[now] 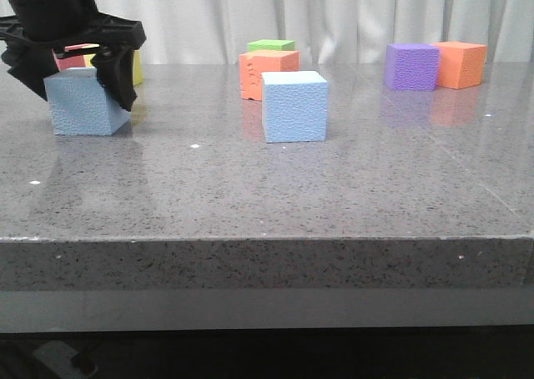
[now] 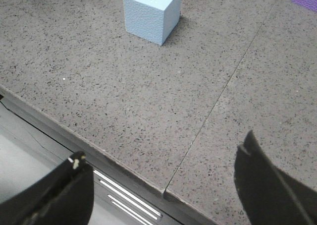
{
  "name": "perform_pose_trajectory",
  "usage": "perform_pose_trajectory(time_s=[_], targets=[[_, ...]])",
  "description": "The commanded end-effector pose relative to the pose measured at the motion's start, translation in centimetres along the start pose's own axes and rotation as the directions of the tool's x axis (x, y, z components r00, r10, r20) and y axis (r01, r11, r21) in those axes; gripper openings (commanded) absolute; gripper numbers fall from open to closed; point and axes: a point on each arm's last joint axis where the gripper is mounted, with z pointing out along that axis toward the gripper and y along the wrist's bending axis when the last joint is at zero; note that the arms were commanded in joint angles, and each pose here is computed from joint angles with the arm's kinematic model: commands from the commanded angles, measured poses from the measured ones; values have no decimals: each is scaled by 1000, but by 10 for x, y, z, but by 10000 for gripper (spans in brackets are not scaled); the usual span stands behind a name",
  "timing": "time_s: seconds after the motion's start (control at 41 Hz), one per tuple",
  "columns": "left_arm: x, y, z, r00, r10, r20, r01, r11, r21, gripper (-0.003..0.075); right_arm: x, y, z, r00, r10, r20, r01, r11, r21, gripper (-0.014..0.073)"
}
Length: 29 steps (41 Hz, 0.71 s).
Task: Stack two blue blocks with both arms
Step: 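Lower the left gripper onto the other light-blue cube and grasp it, then lift the cube with the left gripper and carry it above the centered cube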
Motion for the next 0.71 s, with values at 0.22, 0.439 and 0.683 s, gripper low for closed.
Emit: perform_pose_trajectory(time_s=[0.22,0.439,0.683], targets=[[-15,-5,-37,994,30,101,-31,999,9,391,-12,-1,-6,996,-2,87,1,1000,5,589],[-31,-38,-76,933,315,172,-323,946,17,388,-12,-1,-6,996,-2,86,1,1000,5,589],[-32,-98,-110,717,621,316,-666,745,45,388,-12,-1,-6,996,-2,86,1,1000,5,589]])
